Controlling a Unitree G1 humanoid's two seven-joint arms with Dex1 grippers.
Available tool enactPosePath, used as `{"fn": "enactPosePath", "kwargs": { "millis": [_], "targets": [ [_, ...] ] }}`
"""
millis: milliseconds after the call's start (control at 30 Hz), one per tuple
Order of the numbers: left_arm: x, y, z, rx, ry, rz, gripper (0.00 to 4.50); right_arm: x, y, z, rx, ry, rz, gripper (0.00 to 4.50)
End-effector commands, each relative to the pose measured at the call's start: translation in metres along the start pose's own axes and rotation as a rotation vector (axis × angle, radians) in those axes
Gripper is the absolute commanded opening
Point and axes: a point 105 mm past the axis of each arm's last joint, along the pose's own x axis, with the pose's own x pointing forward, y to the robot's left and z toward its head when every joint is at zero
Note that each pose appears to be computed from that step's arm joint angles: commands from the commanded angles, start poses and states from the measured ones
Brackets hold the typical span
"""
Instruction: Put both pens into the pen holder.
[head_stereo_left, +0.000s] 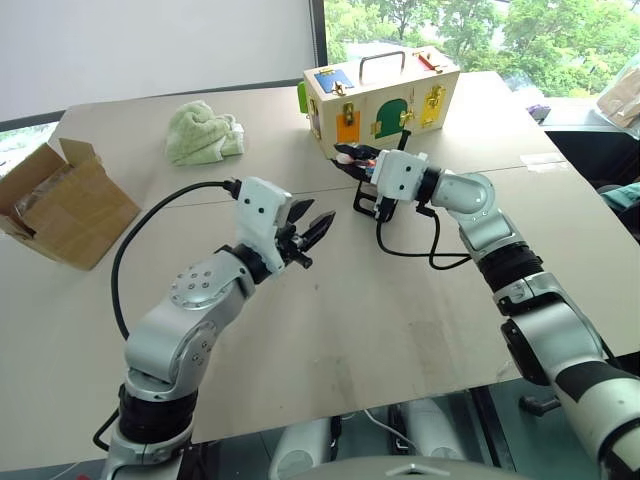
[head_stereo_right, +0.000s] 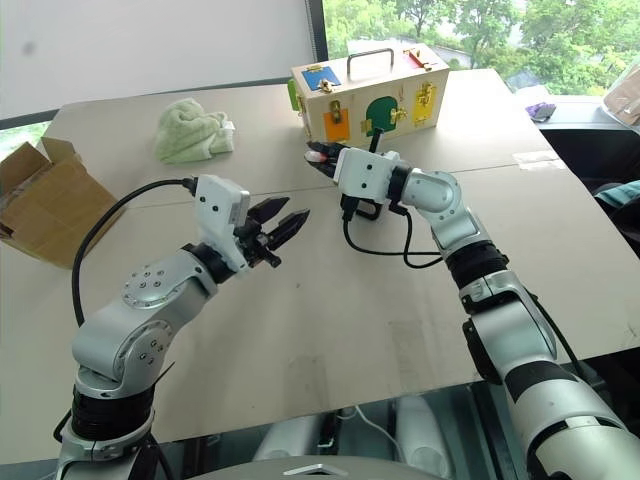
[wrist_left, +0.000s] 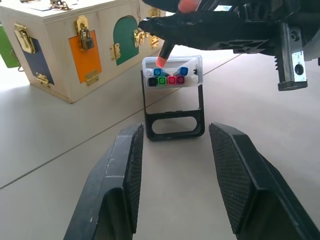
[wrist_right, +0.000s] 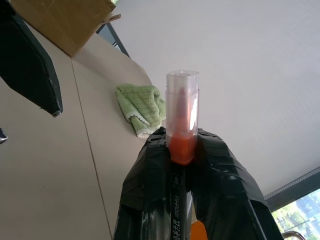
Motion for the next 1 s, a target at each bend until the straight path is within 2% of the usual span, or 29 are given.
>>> {"fn": "enactPosePath", "kwargs": {
  "millis": [33, 367, 433, 500, 600, 700, 800, 933, 1000],
  "targets": [
    [-0.004, -0.001, 0.013, 0.03, -0.048, 0.006, 2.12, 0.0, -0.005, 0.009, -0.06, -0.03, -0.012, 0.12],
    [-0.003, -0.001, 0.012, 0.032, -0.042, -0.007, 2.12, -0.004, -0.008, -0.021, -0.013, 0.084, -0.056, 0.12],
    [-0.003, -0.001, 0.012, 0.031, -0.041, -0.005, 2.23, -0.005, -0.008, -0.024, -0.017, 0.097, -0.06, 1.14],
    [-0.003, -0.001, 0.012, 0.03, -0.041, -0.005, 2.23, -0.005, -0.011, -0.024, -0.025, 0.096, -0.076, 1.91],
    [-0.004, -0.001, 0.012, 0.031, -0.041, -0.004, 2.23, -0.006, -0.022, -0.016, -0.024, 0.058, -0.132, 3.36],
    [-0.004, 0.001, 0.012, 0.031, -0.041, -0.001, 2.23, -0.008, -0.032, -0.002, -0.001, 0.0, -0.162, 4.43],
    [-0.005, 0.0, 0.011, 0.032, -0.042, -0.001, 2.23, -0.013, -0.03, 0.013, 0.101, -0.06, -0.128, 4.43],
    [-0.013, 0.001, 0.011, -0.019, -0.091, 0.021, 2.23, -0.038, -0.006, 0.027, 0.509, -0.083, -0.018, 4.43],
    [-0.023, 0.006, -0.004, -0.042, -0.058, 0.06, 2.23, -0.054, 0.009, 0.032, 0.672, -0.063, 0.049, 4.43]
  ]
}}
